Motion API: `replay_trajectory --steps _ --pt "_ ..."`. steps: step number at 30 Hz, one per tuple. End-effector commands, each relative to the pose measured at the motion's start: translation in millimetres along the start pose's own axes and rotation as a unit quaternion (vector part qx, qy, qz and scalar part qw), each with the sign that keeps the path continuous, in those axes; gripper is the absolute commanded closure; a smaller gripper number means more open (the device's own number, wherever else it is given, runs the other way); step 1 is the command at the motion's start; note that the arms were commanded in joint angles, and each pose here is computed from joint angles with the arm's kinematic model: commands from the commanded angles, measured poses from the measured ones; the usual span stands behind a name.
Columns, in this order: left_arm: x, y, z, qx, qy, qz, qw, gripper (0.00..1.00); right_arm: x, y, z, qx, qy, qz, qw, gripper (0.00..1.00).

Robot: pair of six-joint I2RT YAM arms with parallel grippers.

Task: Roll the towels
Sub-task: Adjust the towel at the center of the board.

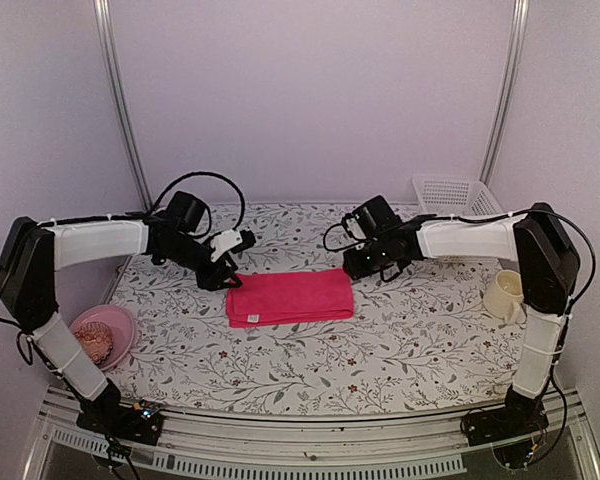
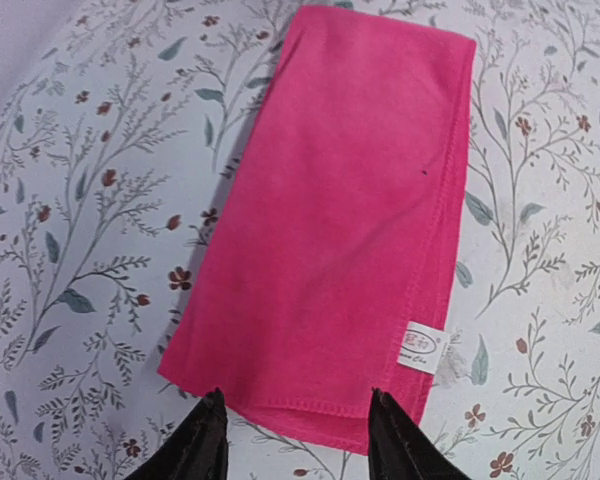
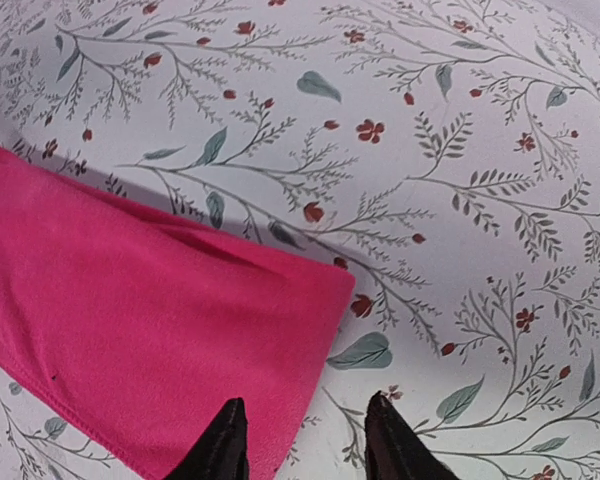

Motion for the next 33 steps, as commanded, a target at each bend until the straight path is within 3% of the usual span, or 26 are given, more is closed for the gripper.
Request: replay_trajectory --steps 1,6,13,21,29,33 --pt "20.8 -29.2 -17.6 0.062 0.024 -0.038 0.997 0.54 3.5 18.9 -26.1 -0.011 0.038 0.029 0.999 0.65" --pt "41.1 -32.5 -26.2 0.051 0.054 -0.031 0.997 0.68 16.4 26.2 -41.0 -0.014 0.057 0.036 0.998 0.74" --pt "56.2 -36.6 -47.2 0.040 0.090 -0.034 0.995 0.73 33.5 22.5 -69.2 -0.018 0.095 0.029 0.995 0.80" --pt "62.0 -51.2 -65.4 0.029 0.110 -0.076 0.991 0.81 22.2 24.0 -89.7 -0.036 0.118 0.034 0.992 0.91" --pt "61.4 -65.3 -77.5 0.027 0.125 -0.123 0.984 0.97 5.3 32.6 -102.9 -0.103 0.132 0.059 0.984 0.90" --pt "52.9 -65.8 -69.1 0.035 0.109 -0.128 0.985 0.90 -11.2 33.0 -89.9 -0.114 0.106 0.065 0.986 0.73"
Point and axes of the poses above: each gripper's point midway between its finger pads, its own x axis out along the fingers, its own y axis along the line the jaws close on, z = x × y, the point moved 7 cm from there along -x, back along the fingers, and after that the axes turned 1 degree about -x, right-handed, at the moved point
